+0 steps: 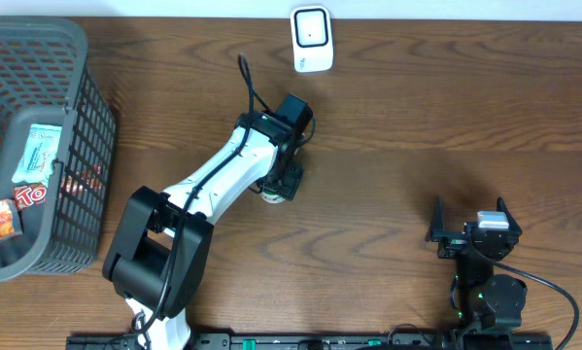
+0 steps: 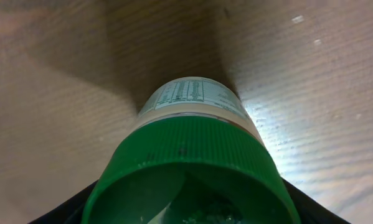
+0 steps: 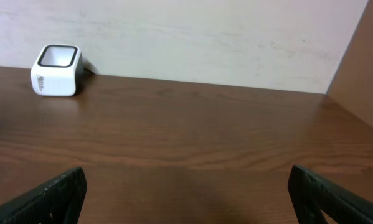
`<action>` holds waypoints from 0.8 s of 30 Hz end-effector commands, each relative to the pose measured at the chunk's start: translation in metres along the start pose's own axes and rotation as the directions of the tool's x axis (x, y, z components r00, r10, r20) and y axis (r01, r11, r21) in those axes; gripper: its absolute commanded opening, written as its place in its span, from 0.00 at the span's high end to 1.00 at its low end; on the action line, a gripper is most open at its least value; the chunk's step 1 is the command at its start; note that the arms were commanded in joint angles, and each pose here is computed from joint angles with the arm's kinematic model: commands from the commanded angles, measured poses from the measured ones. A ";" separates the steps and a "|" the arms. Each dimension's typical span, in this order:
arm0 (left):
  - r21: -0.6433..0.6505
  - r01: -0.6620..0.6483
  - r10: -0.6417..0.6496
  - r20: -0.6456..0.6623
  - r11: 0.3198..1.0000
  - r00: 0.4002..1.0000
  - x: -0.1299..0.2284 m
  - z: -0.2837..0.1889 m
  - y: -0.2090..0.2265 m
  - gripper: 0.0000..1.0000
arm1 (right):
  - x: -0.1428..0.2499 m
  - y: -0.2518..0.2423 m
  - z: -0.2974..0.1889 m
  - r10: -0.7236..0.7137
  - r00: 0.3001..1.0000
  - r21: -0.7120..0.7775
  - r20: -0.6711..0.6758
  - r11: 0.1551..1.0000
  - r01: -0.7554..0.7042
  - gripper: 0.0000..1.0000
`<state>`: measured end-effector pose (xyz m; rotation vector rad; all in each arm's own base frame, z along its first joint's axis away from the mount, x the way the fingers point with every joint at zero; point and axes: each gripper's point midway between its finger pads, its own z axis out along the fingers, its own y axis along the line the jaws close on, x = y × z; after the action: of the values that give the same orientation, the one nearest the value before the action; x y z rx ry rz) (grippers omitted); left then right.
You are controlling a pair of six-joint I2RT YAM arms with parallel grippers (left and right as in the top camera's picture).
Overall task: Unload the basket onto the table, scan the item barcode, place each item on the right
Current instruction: 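Lower the bottle onto the table in front of the scanner and release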
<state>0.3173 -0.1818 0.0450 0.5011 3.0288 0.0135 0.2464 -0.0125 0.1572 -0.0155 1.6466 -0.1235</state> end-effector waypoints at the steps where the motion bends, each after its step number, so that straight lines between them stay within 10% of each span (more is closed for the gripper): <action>1: -0.007 0.243 -0.243 -0.001 0.970 0.970 0.000 0.001 0.003 0.36 | -0.001 0.001 -0.001 -0.010 1.000 -0.002 0.005 1.000 0.010 0.01; 11: 0.042 0.670 -0.671 0.038 0.742 0.741 -0.014 0.001 0.000 0.27 | -0.001 0.001 -0.001 -0.010 1.000 -0.002 0.005 1.000 0.010 0.01; 14: 0.048 0.671 -0.673 0.042 0.740 0.739 -0.016 -0.002 -0.001 0.02 | -0.001 0.001 -0.001 -0.010 1.000 -0.002 0.005 1.000 0.010 0.01; 24: 0.098 0.514 -0.521 0.252 0.852 0.815 -0.033 -0.117 0.027 0.02 | -0.001 0.001 -0.001 -0.010 1.000 -0.002 0.005 1.000 0.010 0.01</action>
<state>0.3264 -0.1751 0.0931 -0.4517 2.9612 -0.0425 0.2464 -0.0125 0.1572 -0.0155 1.6466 -0.1235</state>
